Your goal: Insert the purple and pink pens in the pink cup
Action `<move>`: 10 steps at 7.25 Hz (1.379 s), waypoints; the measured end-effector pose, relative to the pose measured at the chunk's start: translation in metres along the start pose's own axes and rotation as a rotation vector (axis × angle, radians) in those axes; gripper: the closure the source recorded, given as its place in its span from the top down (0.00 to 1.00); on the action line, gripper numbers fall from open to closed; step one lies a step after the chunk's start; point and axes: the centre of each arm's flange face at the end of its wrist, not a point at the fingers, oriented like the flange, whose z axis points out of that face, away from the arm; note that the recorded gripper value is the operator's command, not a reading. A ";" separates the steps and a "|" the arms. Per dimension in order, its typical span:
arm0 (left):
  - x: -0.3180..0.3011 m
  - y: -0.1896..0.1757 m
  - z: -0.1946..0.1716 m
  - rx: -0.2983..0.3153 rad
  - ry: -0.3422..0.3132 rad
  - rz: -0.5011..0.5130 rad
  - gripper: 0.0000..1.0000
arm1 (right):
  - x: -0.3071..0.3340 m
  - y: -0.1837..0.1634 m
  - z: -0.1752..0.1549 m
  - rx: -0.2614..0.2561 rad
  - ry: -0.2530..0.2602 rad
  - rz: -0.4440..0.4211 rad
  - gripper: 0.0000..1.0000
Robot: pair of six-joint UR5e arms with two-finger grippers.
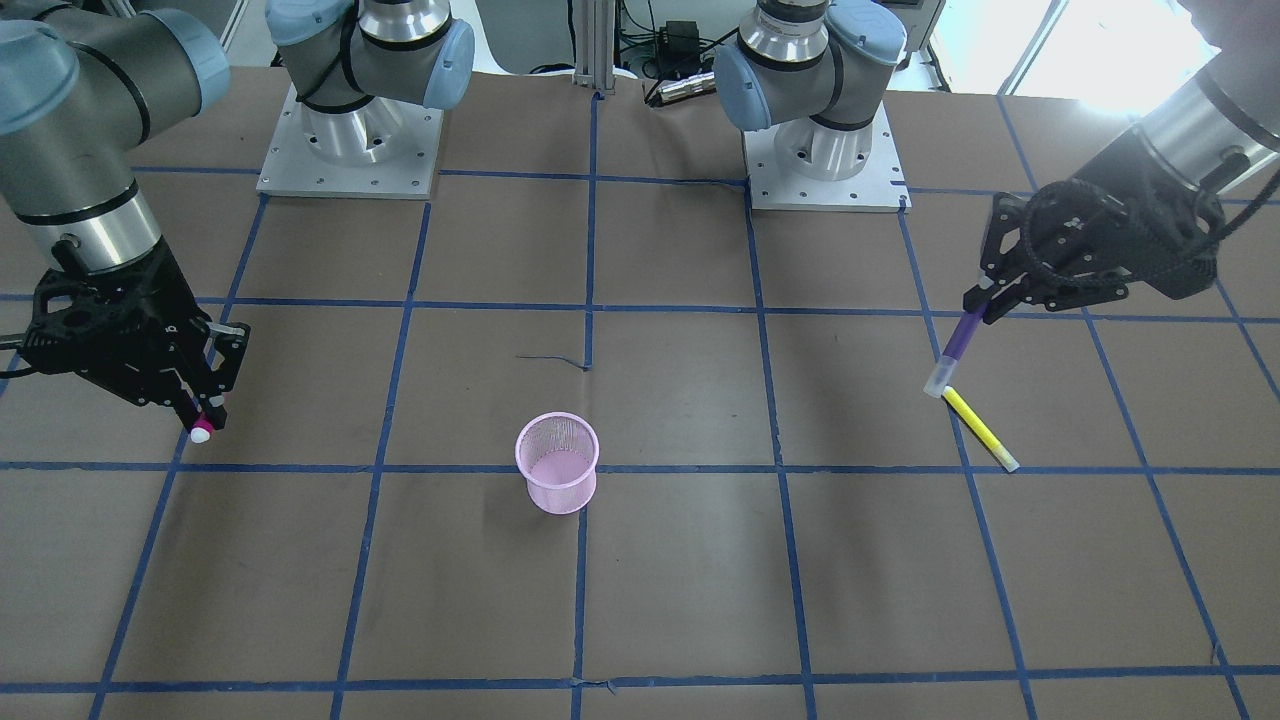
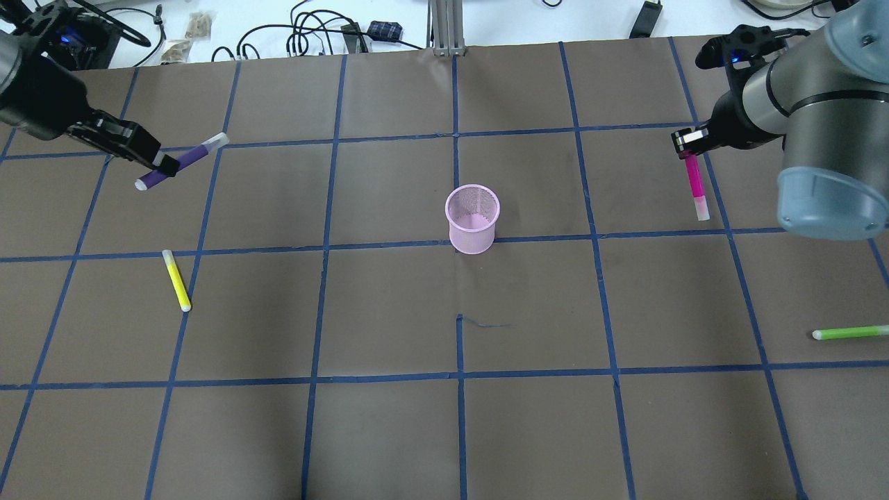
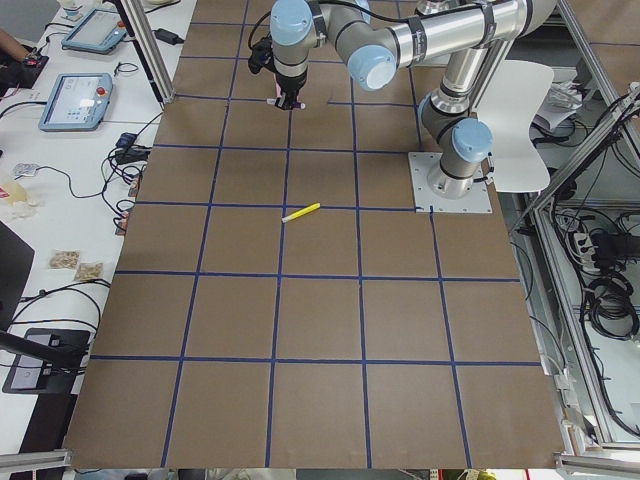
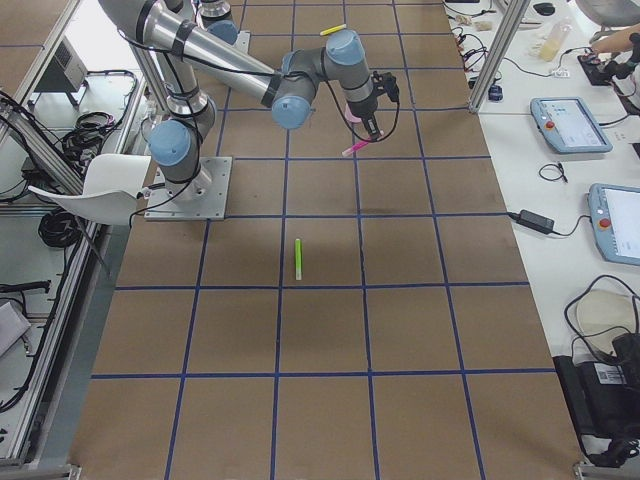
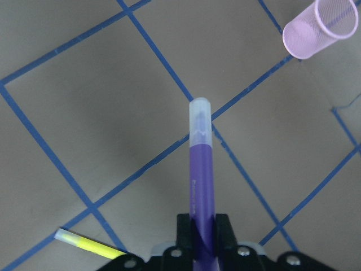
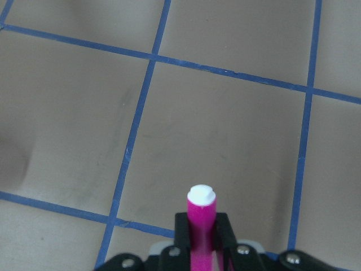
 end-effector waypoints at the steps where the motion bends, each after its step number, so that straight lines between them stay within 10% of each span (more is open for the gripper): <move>1: 0.029 -0.007 0.005 -0.005 0.000 -0.130 0.00 | -0.001 -0.003 -0.002 0.004 0.000 0.007 0.00; 5: 0.132 -0.036 0.039 -0.001 0.019 -0.684 0.00 | -0.086 -0.034 -0.020 0.065 -0.086 0.152 0.00; 10: 0.156 -0.041 0.045 0.016 0.025 -0.794 0.00 | -0.225 -0.074 0.025 0.353 -0.224 0.181 0.00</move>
